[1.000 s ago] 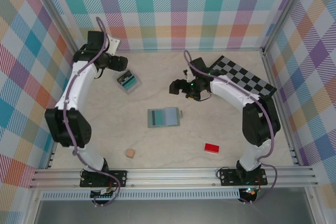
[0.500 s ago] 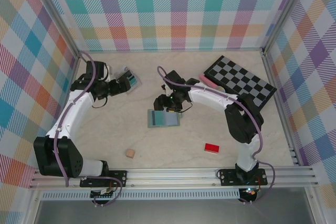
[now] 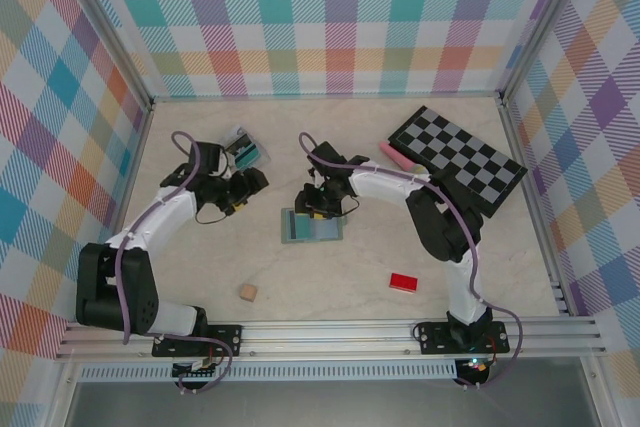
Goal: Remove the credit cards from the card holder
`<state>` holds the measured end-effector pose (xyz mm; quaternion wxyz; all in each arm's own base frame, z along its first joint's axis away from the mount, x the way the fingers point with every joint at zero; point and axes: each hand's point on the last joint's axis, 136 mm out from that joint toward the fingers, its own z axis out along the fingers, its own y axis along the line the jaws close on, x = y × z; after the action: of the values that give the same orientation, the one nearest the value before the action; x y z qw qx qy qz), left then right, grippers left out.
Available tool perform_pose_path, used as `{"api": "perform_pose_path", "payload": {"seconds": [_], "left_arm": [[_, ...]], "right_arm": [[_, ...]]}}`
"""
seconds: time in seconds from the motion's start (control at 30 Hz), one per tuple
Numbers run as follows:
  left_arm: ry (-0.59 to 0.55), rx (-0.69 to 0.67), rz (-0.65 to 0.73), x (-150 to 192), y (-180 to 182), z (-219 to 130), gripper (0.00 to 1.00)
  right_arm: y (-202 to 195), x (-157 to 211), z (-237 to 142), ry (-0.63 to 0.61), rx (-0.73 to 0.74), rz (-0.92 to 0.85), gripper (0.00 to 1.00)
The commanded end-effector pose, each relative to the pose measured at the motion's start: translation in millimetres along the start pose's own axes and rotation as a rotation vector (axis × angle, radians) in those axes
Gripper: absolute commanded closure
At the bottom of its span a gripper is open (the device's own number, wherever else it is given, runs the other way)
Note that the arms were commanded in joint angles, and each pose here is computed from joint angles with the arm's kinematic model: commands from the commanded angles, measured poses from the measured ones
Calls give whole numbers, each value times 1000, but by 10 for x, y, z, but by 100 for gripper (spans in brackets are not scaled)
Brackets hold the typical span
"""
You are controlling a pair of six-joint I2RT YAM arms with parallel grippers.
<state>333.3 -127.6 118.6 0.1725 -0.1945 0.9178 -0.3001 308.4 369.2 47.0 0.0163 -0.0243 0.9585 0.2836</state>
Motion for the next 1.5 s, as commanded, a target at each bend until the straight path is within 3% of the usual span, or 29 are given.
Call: {"api": "perform_pose_path", "payload": {"seconds": [0.0,0.07,0.3,0.4,1.07,1.47], "left_arm": [[37,34,-26,185,-95,211,29],[21,44,-16,240,-132,310,33],[25,5,-6,481,-172,602,66],[33,-24,-9,560,-117,683,72],[52,-128,-6,682,164,894,93],[58,-174,-13,737,292,949,98]], "right_arm": [[14,-68,-20,-2,-13,32,65],[28,-46,-18,13,-29,46,66],[-51,-13,8,38,-6,28,72],[-36,0,31,40,-27,18,74],[-194,149,102,87,-4,-36,80],[-217,192,181,124,-15,-44,81]]}}
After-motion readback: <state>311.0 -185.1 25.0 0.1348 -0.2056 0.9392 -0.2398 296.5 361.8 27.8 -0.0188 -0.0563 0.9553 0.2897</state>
